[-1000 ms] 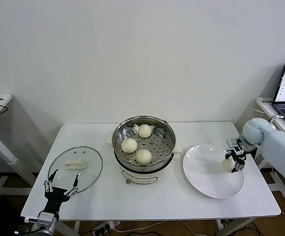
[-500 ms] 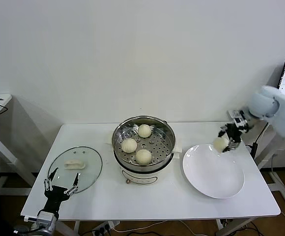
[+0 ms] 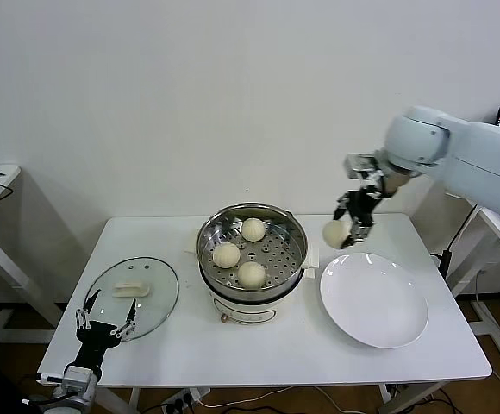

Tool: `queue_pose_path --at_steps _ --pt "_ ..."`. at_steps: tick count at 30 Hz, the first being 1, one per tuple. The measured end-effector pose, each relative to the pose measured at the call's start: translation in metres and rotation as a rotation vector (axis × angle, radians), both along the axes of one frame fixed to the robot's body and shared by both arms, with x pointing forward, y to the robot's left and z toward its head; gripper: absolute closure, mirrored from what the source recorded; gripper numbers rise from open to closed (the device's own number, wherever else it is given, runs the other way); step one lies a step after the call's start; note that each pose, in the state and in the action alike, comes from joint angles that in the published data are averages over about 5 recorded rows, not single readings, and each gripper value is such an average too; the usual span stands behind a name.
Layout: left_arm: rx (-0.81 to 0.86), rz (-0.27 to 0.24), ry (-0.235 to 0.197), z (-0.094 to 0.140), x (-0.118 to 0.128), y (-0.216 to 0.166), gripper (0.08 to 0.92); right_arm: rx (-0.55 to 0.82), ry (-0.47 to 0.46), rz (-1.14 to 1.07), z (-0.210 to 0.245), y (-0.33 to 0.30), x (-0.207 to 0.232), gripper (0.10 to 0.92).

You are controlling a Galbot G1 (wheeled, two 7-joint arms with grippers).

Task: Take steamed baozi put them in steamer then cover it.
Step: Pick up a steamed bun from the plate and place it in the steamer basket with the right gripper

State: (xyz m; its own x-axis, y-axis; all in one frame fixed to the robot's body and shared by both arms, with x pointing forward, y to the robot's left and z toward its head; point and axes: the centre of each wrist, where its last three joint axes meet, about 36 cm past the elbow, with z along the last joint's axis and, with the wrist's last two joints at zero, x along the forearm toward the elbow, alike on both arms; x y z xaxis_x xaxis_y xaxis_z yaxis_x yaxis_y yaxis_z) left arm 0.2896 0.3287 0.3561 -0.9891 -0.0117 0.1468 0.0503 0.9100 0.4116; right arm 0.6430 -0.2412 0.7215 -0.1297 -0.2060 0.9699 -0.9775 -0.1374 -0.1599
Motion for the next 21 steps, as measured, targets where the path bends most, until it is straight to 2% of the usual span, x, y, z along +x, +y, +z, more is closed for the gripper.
queue_pose_path --at_steps 9,21 --pt "0.001 0.006 0.001 0.0 0.0 0.004 0.177 -0.042 0.012 0.064 -0.009 0.073 0.027 0.344" --pt "-0.001 0.011 0.003 0.0 0.002 0.007 0.177 -0.086 0.049 0.108 -0.063 0.13 0.049 0.344"
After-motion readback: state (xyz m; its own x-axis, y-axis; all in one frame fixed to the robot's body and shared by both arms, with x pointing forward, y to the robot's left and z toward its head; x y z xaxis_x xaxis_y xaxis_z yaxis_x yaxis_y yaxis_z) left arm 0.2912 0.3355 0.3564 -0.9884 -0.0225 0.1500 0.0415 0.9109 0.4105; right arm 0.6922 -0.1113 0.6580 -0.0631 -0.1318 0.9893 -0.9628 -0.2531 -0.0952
